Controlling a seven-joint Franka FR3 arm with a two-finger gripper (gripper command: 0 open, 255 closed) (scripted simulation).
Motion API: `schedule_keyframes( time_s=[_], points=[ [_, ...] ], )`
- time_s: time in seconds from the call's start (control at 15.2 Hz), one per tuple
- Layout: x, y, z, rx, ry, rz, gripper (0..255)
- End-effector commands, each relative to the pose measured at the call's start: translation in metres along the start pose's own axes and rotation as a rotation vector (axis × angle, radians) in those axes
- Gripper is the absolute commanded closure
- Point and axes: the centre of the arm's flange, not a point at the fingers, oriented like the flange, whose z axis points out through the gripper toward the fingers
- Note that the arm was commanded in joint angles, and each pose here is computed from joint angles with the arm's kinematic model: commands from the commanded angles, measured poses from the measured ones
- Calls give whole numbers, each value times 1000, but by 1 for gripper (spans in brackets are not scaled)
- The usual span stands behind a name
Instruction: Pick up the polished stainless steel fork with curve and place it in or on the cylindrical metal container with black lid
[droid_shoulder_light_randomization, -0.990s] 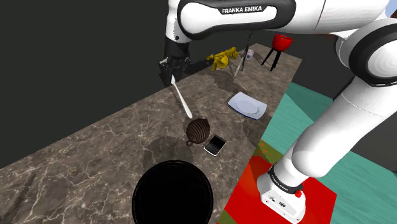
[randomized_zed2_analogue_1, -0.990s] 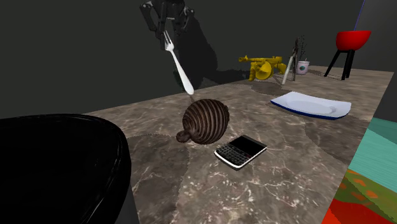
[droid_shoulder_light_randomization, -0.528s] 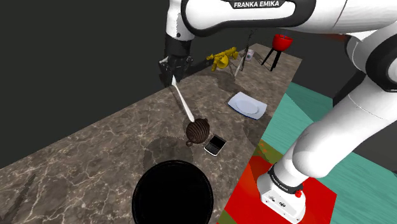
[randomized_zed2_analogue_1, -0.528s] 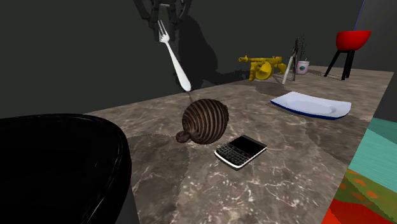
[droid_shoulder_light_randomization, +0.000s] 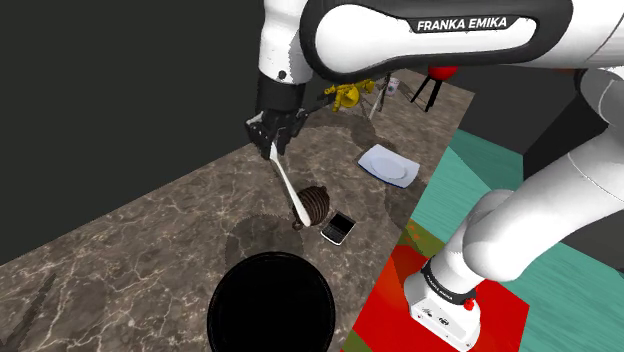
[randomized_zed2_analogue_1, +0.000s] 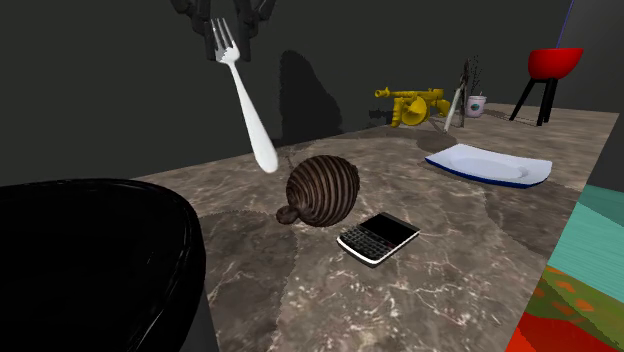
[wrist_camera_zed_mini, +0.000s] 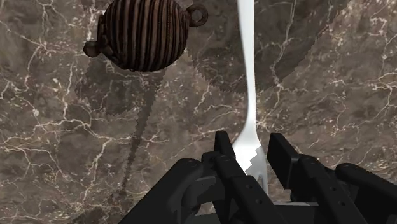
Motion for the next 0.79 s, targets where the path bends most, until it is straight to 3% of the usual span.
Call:
schedule_keyframes(
  time_s=[0.0, 0.73],
  points=[
    [-22, -16, -1, 0, 0, 1, 255],
    [-141, -98, -11, 0, 0, 1, 255]
  ],
)
